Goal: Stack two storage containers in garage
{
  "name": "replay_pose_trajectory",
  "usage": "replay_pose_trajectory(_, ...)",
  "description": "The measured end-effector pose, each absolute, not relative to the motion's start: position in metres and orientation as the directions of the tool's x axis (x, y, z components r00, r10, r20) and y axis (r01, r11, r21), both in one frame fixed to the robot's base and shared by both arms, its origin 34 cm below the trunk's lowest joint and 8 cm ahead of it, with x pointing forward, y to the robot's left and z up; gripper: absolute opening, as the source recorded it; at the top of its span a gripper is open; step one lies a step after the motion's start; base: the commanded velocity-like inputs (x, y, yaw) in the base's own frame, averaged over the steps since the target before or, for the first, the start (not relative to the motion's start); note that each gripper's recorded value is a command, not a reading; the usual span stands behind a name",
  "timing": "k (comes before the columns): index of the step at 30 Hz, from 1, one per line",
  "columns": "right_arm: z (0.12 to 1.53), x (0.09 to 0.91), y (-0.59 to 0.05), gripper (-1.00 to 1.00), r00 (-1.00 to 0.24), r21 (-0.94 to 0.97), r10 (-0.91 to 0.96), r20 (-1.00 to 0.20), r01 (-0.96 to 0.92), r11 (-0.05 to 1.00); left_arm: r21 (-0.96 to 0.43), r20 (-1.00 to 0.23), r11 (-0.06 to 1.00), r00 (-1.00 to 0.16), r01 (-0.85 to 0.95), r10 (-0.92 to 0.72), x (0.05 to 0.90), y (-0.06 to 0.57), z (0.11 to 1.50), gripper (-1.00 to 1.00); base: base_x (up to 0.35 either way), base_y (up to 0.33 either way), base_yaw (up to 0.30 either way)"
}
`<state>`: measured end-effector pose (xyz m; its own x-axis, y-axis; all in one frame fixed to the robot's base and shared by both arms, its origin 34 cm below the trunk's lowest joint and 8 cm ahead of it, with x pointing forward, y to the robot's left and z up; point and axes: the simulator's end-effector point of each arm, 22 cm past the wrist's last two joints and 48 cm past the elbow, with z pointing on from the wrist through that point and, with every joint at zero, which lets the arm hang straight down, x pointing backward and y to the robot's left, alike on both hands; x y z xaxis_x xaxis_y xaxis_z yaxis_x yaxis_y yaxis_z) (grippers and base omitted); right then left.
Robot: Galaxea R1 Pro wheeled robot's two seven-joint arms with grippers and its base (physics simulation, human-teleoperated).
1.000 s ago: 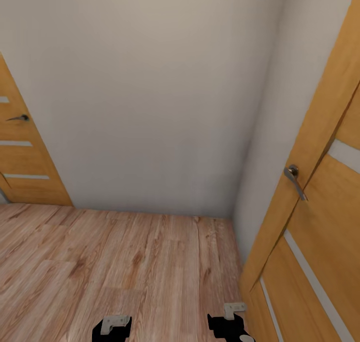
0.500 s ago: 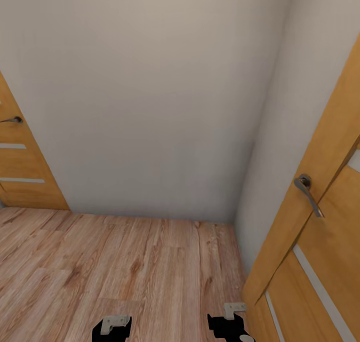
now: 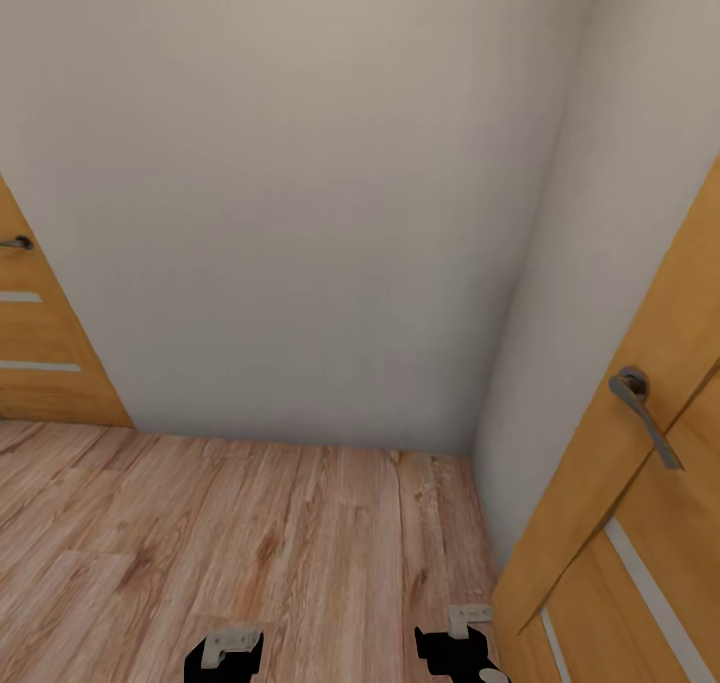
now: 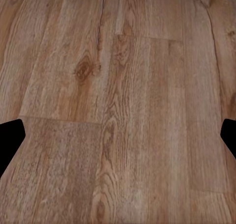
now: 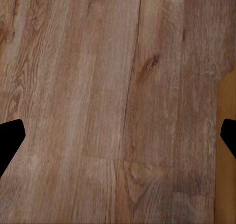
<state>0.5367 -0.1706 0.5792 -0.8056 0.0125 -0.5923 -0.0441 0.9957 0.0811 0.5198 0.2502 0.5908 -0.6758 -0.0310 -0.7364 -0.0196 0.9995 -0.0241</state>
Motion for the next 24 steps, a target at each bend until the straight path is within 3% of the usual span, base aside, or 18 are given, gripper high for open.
replay_pose_trajectory(12, 0.5795, 0.5368, -0.1707, 1.0, -0.805, 0.081, 0.013, -0.593, -0.044, 0.996, -0.024, -0.737, 1.0, -0.676, -0.019, -0.031, 0.5198, 0.2501, 0.591, 1.0, 0.217, 0.0, 0.0)
replay_pose_trajectory(24, 0.5793, 0.5366, -0.1707, 1.0, -0.805, 0.081, 0.013, -0.593, -0.044, 0.996, -0.024, -0.737, 1.0, -0.676, -0.019, -0.031, 0.5198, 0.2499, 0.591, 1.0, 0.096, 0.0, 0.0)
